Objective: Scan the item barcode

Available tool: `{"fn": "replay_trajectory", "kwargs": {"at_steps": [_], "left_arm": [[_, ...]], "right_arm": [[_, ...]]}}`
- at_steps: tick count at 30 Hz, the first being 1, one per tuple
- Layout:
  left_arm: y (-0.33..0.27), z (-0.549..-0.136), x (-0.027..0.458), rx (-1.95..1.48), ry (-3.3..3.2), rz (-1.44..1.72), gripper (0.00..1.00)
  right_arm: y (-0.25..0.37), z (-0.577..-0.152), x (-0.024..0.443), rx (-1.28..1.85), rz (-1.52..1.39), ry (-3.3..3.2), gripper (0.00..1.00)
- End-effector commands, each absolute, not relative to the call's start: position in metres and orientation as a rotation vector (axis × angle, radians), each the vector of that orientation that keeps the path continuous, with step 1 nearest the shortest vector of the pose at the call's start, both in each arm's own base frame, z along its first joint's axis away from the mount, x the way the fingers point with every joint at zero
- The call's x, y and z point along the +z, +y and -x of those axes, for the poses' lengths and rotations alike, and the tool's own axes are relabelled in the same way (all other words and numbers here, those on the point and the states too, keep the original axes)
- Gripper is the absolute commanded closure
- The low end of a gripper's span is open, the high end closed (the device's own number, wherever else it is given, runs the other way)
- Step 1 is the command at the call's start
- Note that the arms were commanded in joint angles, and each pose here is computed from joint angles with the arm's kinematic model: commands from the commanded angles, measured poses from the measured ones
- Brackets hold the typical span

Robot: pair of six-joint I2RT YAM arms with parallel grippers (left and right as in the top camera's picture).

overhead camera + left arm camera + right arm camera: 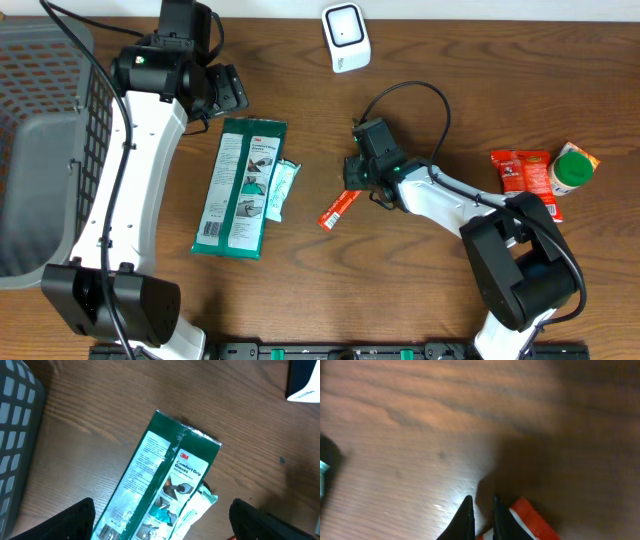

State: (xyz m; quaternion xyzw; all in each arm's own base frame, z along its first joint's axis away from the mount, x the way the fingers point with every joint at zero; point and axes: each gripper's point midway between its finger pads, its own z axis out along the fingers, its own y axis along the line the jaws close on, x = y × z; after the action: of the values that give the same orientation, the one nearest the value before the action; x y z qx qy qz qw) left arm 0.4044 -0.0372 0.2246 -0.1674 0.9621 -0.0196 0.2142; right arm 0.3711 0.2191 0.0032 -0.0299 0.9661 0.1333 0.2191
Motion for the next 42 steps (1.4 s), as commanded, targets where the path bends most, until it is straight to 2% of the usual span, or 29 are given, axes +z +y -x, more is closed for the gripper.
{"fn": "replay_trajectory", "kwargs": {"at_steps": [1, 5, 15, 18, 20, 25, 29, 37, 42], "left_arm": [[-0.033, -0.404, 0.230, -0.037, 2.657, 0.454, 0.14], [-0.033, -0.404, 0.230, -0.037, 2.656, 0.454, 0.14], [-0.033, -0.404, 0.230, -0.037, 2.657, 0.454, 0.14], [-0.033, -0.404, 0.230, -0.037, 2.656, 0.454, 0.14], [-0.033, -0.404, 0.230, -0.037, 2.656, 0.454, 0.14], [-0.033, -0.404, 0.230, -0.037, 2.656, 0.454, 0.14], [-0.033, -0.404, 0.230, -0.037, 2.657, 0.454, 0.14], [-0.033, -0.404, 0.230, -0.037, 2.657, 0.454, 0.14], [-0.033, -0.404, 0.230, -0.037, 2.656, 0.454, 0.14]], "right_arm": [[0.206, -0.366, 0.000, 0.306, 0.082, 2.717, 0.91], [0.178, -0.345, -0.008, 0.216, 0.035, 2.842, 0.91], [0.141, -0.292, 0.003, 0.145, -0.024, 3.069, 0.80], [0.143, -0.281, 0.009, 0.179, 0.163, 3.097, 0.79], [0.142, -0.280, 0.018, 0.173, 0.280, 3.087, 0.74], [0.151, -0.303, 0.058, 0.191, 0.309, 2.996, 0.71], [0.180, -0.314, 0.079, 0.310, 0.551, 2.879, 0.68], [0.211, -0.285, 0.068, 0.341, 1.039, 2.757, 0.57], [0.225, -0.272, 0.052, 0.335, 1.195, 2.682, 0.51]]}}
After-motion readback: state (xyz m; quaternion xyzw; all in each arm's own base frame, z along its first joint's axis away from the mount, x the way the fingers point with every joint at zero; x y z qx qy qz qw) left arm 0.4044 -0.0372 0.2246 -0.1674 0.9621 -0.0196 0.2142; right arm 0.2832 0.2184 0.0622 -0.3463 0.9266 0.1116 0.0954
